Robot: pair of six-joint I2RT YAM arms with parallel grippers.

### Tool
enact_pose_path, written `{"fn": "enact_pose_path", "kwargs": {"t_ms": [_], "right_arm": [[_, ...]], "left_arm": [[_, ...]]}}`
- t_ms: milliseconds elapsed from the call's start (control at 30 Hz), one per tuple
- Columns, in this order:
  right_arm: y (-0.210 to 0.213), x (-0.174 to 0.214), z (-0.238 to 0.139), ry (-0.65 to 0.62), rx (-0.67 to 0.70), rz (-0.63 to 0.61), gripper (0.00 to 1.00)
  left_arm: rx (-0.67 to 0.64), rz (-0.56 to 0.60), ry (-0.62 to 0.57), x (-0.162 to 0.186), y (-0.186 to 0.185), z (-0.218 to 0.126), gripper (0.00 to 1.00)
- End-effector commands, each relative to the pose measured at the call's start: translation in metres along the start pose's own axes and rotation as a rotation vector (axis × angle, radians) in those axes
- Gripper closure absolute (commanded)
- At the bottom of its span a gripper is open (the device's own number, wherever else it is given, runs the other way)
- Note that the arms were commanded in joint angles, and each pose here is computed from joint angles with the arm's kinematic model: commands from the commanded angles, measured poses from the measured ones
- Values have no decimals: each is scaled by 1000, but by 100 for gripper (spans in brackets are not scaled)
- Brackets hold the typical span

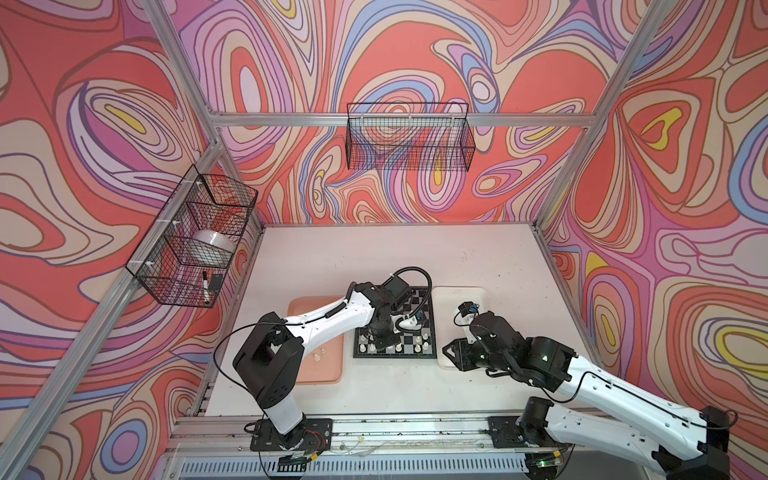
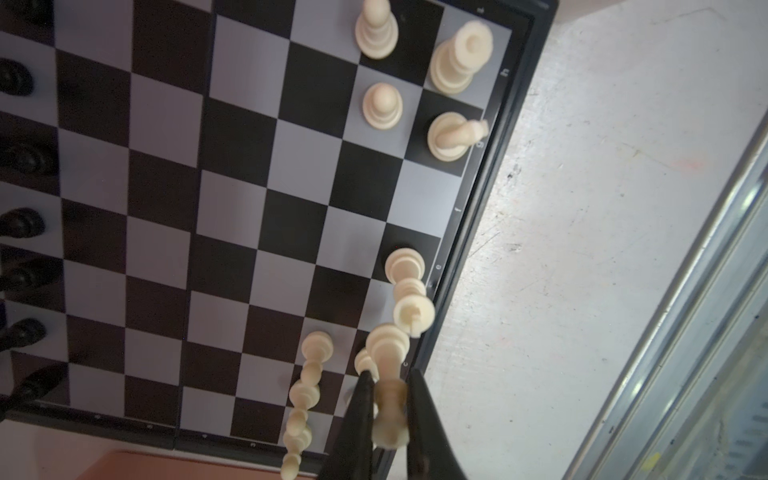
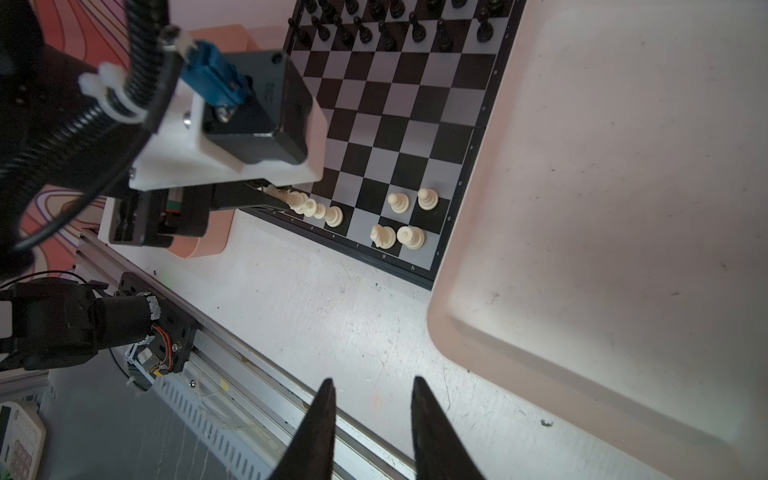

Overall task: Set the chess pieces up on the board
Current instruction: 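Lower the white piece onto a near-row square beside the white pawns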

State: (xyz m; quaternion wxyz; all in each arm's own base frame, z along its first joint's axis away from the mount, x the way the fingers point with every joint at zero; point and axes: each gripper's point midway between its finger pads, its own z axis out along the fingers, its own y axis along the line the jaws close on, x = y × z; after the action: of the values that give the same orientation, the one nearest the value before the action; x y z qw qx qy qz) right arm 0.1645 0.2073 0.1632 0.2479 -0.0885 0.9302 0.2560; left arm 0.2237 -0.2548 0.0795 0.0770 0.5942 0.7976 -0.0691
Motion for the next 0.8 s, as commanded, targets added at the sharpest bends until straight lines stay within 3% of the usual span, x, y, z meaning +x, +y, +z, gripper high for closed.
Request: {"fn": "enact_pose_path", "kwargs": {"t_ms": [0,767], "right_arm": [[-7,1,-2,-8,25,11,69],[-9,-1,-8,-28,29,18,69]], "left_arm": [[2,5,8,-2,-1,6,86],[2,18,52,10,-3,21,86]]}}
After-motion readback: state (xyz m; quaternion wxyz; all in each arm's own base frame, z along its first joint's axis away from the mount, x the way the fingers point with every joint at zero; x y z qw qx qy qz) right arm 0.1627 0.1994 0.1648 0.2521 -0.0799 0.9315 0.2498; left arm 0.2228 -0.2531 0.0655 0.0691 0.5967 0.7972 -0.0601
